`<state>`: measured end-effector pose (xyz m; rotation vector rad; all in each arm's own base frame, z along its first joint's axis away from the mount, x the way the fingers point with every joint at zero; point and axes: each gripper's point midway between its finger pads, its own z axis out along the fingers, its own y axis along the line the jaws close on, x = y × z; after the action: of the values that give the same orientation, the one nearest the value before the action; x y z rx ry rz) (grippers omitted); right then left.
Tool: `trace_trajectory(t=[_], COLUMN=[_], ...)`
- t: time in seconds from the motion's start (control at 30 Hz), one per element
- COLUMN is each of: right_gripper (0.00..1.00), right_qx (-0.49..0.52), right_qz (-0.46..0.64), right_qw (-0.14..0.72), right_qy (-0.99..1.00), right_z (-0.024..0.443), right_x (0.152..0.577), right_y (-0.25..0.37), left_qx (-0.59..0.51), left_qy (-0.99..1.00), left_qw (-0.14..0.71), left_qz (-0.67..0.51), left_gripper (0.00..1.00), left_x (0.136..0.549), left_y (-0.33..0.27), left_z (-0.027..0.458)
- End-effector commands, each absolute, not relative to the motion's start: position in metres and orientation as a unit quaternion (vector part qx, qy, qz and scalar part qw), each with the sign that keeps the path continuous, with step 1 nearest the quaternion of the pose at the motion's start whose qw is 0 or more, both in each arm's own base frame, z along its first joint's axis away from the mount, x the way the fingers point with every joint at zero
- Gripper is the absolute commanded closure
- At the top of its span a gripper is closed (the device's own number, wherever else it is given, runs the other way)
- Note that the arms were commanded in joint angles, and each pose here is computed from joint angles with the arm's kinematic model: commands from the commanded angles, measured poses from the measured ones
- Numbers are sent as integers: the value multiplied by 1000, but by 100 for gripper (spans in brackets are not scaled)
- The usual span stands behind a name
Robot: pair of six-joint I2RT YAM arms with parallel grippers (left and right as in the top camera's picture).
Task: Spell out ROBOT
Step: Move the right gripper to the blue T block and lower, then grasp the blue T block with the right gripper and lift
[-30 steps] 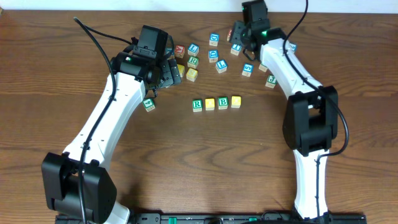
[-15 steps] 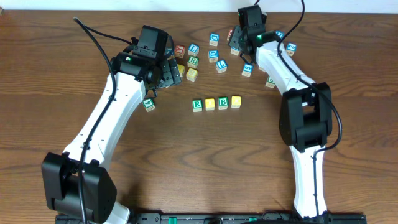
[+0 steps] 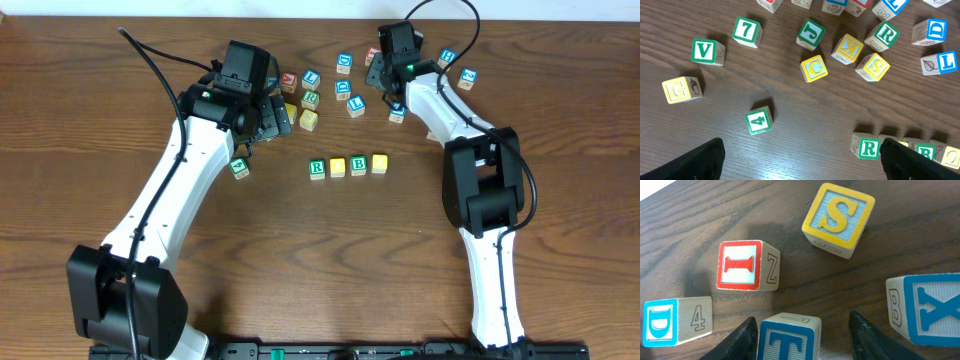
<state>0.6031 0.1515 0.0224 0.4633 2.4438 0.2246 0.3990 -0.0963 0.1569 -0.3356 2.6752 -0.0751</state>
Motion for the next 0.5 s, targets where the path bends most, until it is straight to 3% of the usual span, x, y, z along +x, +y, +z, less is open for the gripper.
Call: trace_trajectory(t=[0.0, 0.33, 0.47], right_gripper=[59, 71, 71], right_qx=[179, 157, 143], right_qz=[87, 76, 73], right_qw=[314, 305, 312], right_qy=[928, 936, 937], right_z=[17, 16, 27], right_x=[605, 600, 600], right_y=[152, 151, 150], left_qx=[-122, -122, -122], left_qy=[964, 964, 964], left_qw=[235, 235, 235], left_qz=[-29, -29, -29], left_gripper=[2, 2, 2], left_x=[401, 401, 401], left_y=[-94, -94, -94], left_z=[169, 169, 169])
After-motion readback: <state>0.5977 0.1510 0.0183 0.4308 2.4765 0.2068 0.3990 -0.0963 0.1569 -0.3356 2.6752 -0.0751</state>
